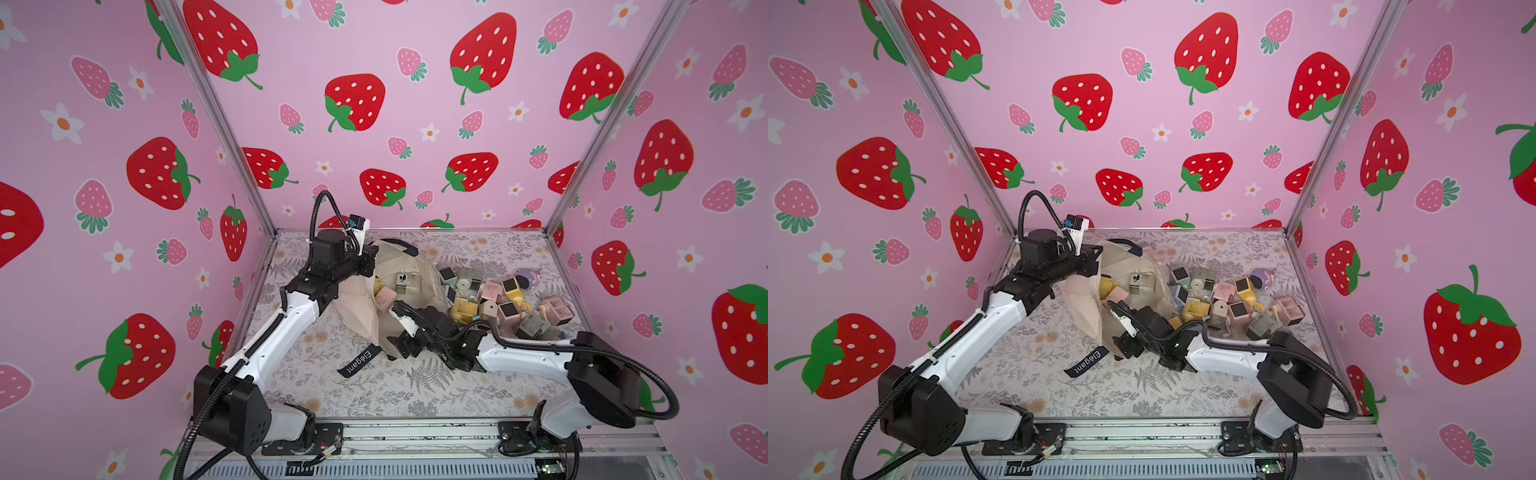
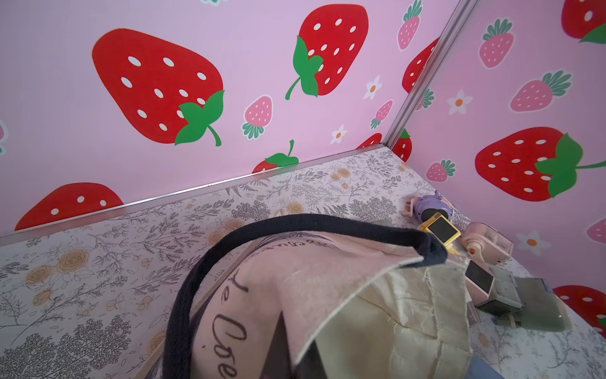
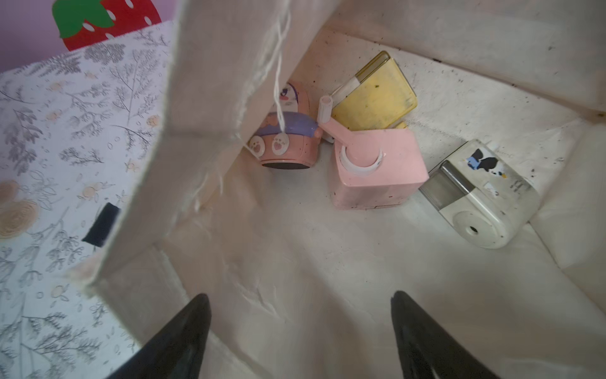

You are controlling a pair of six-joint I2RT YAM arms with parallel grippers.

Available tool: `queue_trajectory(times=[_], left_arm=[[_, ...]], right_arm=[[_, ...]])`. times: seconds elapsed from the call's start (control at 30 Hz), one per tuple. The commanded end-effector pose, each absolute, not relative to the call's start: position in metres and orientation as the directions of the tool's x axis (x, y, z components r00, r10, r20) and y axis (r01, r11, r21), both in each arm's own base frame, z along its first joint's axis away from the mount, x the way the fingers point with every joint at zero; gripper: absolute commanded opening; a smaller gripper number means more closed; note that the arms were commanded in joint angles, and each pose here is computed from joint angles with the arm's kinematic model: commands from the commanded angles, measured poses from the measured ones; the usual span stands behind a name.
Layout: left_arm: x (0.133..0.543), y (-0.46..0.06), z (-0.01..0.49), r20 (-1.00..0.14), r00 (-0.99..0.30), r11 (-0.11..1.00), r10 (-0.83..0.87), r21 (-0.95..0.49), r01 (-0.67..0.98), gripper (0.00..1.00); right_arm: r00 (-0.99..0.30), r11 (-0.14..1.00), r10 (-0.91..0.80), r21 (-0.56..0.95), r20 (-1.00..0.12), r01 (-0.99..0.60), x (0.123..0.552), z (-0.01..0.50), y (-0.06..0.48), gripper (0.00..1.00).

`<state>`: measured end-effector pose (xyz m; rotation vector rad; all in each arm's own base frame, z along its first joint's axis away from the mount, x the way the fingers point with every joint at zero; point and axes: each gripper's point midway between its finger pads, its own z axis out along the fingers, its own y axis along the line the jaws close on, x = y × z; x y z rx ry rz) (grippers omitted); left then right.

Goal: Take out the pencil sharpeners from the tote bags
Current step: Pick up the pencil sharpener from the canvas bag.

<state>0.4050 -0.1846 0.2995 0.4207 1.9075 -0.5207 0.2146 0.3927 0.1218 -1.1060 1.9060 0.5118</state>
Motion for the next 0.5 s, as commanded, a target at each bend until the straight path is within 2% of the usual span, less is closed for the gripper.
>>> queue_trajectory(times=[0.0,0.23,0.47], left_arm=[[0.406,-0.188,0.336,-0.96,-0.278,0.834,0.039,-0.122,0.539,0.0],[0.405,-0.187,0.338,-0.961,-0.275,0.834,0.038,-0.121,0.538,0.0],[0.406,-0.188,0.337,-0.959,-0.28,0.832,0.037,-0.125,0.54,0.0]], right_arm=[[-0.219,0.542,-0.447,-0.067,-0.867,-0.838,0.235,0.143,0.407,0.87],[-0.349,0.657,-0.427,-0.021,-0.834,-0.753,0.28,0.111,0.415,0.89],[-0.462,0.758,-0.321,0.068,-0.827,-0.648,0.316,0.088,0.425,0.97]])
